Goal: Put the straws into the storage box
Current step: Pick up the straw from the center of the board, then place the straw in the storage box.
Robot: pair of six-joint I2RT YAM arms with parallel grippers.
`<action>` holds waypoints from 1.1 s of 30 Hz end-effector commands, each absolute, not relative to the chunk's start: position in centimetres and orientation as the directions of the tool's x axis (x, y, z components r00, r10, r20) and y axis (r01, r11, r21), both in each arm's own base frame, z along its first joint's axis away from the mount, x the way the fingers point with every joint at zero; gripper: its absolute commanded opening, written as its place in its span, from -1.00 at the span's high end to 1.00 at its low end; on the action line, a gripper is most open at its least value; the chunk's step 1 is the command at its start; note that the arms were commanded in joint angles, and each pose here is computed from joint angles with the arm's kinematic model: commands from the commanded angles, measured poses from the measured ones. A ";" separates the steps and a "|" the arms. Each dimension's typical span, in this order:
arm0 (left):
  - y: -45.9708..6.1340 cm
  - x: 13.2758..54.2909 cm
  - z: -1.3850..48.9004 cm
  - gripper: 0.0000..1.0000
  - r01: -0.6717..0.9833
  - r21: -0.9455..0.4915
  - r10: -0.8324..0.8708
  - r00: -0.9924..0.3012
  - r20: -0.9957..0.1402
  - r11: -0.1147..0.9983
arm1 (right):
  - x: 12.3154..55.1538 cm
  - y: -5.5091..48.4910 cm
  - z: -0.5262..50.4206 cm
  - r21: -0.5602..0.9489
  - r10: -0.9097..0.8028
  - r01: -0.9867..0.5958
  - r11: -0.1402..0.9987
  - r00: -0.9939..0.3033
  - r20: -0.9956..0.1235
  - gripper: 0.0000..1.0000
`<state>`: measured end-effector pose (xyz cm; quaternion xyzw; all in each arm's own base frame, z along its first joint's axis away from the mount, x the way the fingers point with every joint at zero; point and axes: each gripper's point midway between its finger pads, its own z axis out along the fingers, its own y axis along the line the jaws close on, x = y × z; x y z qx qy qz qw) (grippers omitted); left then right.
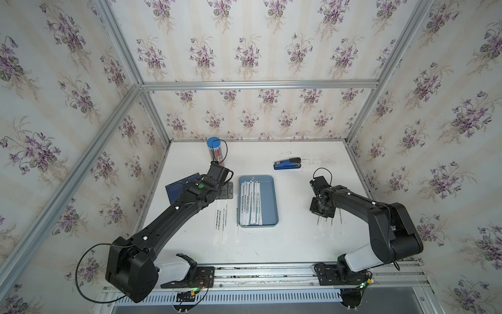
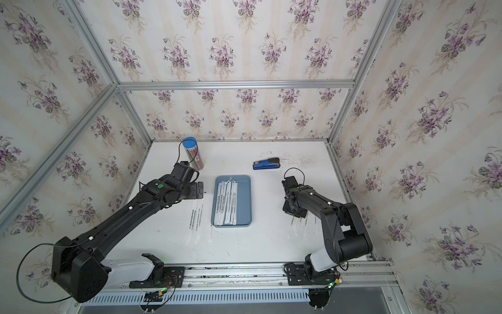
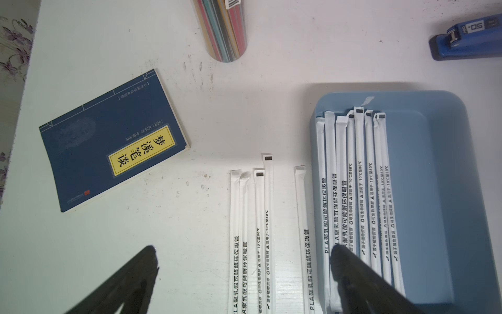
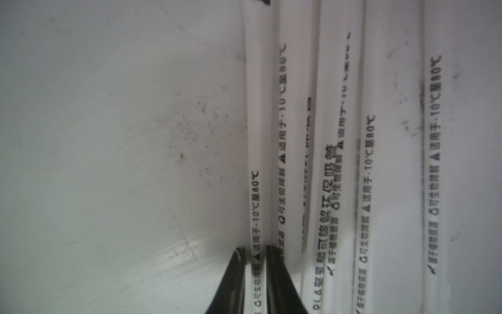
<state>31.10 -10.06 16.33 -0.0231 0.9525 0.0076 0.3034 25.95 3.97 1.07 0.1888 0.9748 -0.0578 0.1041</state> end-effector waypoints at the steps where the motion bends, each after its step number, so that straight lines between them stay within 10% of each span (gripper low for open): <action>1: -10.6 31.5 16.4 -1.00 -0.047 -0.030 -0.055 -0.812 -0.581 0.998 | 25.6 3.8 0.3 -0.080 0.354 0.378 0.922 -0.910 -0.216 0.65; 17: -12.5 31.7 17.7 -0.99 0.101 -0.100 0.013 -0.765 -0.644 0.990 | 27.7 8.6 5.6 -0.142 0.156 0.212 0.967 -0.932 -0.327 0.82; 33: -9.2 30.6 17.6 -0.96 -0.030 -0.143 -0.114 -0.770 -0.628 0.989 | 30.0 30.0 10.9 0.073 -0.045 -0.074 0.995 -0.937 -0.347 0.82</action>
